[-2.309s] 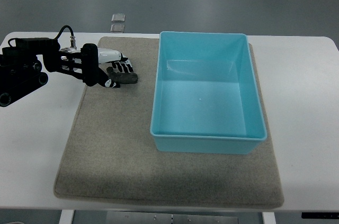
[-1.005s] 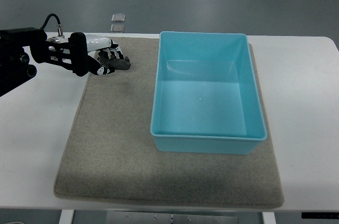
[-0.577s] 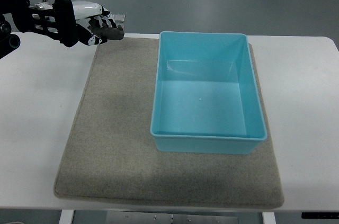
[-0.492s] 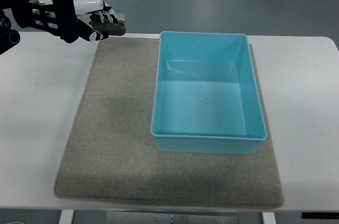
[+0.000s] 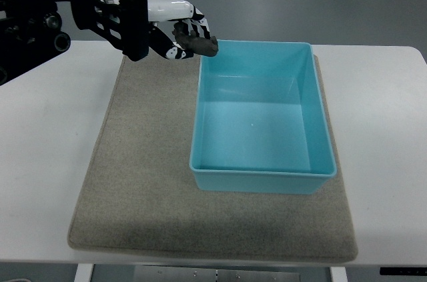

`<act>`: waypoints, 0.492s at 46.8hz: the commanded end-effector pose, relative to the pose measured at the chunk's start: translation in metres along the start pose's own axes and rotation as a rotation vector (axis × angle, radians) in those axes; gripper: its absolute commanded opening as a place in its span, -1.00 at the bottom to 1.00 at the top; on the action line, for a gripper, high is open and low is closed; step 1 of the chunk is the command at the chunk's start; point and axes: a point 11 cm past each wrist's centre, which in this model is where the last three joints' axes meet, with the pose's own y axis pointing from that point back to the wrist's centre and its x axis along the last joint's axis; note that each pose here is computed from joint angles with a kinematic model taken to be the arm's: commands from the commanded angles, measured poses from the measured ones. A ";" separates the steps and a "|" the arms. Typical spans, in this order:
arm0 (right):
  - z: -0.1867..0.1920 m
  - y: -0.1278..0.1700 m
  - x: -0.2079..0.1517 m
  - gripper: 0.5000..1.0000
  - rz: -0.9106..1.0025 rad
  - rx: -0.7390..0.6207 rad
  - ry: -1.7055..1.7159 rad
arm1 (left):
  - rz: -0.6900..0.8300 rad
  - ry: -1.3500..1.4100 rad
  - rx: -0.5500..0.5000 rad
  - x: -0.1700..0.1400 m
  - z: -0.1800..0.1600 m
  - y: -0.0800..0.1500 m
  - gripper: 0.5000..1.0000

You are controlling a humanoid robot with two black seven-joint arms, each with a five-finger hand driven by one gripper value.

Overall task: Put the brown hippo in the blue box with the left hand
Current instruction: 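Lower the hippo into the blue box and open the left hand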

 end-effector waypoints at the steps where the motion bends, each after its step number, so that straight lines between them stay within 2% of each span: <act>1: 0.000 0.000 0.000 0.74 0.000 0.000 0.000 | -0.028 -0.002 -0.029 -0.013 0.011 -0.014 -1.00; 10: 0.000 0.000 0.000 0.74 0.000 0.000 0.000 | -0.077 0.028 -0.097 -0.044 0.035 -0.041 -1.00; 17: 0.000 0.000 0.000 0.74 0.000 0.000 0.000 | -0.096 0.063 -0.132 -0.064 0.047 -0.052 -1.00; 18: 0.000 0.000 0.000 0.74 0.000 0.000 0.000 | -0.097 0.072 -0.136 -0.066 0.049 -0.053 -0.89; 20: 0.000 0.000 0.000 0.74 0.000 0.001 0.000 | -0.101 0.089 -0.145 -0.071 0.051 -0.056 -0.54; 23: 0.000 0.000 0.000 0.74 0.000 0.000 0.000 | -0.104 0.099 -0.151 -0.074 0.053 -0.057 0.15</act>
